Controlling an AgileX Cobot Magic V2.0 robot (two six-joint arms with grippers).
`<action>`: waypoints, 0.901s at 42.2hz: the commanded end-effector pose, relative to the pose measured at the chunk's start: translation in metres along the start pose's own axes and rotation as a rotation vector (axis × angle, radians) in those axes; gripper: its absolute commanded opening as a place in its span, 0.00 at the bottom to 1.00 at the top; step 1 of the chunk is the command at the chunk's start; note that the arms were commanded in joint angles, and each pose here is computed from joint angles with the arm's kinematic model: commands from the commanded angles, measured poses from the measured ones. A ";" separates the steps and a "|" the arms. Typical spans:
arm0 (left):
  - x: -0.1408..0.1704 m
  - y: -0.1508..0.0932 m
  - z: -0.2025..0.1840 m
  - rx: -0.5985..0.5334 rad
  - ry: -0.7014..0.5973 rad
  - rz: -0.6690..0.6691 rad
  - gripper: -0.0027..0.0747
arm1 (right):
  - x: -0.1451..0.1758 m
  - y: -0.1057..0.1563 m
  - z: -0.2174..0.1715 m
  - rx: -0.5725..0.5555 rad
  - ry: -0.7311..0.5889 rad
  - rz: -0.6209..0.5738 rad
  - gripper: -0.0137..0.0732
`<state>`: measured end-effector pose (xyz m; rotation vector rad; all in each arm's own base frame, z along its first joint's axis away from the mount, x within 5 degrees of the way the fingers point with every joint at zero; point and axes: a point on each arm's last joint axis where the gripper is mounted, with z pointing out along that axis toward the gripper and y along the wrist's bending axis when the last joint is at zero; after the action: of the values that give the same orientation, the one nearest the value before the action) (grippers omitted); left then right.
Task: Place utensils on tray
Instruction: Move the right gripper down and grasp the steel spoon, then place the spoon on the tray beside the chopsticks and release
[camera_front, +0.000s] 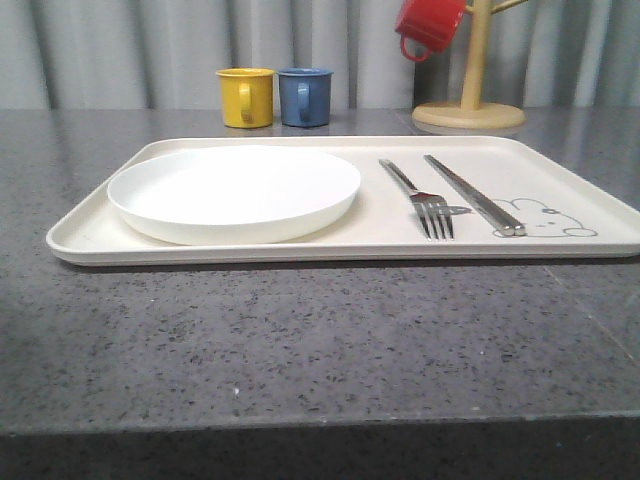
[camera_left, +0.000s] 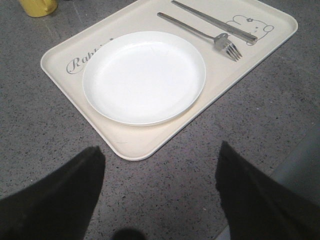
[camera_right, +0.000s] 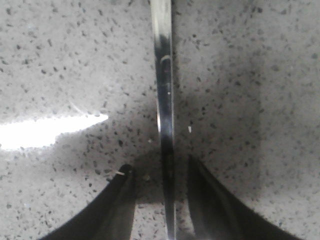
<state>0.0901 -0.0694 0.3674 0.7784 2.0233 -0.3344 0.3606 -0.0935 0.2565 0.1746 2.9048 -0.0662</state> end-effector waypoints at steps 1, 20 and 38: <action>-0.013 0.000 -0.006 -0.003 -0.100 -0.005 0.64 | -0.003 -0.003 -0.018 0.017 -0.070 -0.004 0.49; -0.013 0.000 -0.006 -0.003 -0.100 -0.005 0.64 | -0.004 -0.003 -0.019 0.018 -0.072 -0.004 0.18; -0.013 0.000 -0.006 -0.003 -0.100 -0.005 0.64 | -0.002 0.082 -0.083 -0.187 -0.192 -0.139 0.18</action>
<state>0.0901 -0.0694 0.3674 0.7784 2.0233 -0.3344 0.3639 -0.0311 0.3036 0.0148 2.7838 0.0972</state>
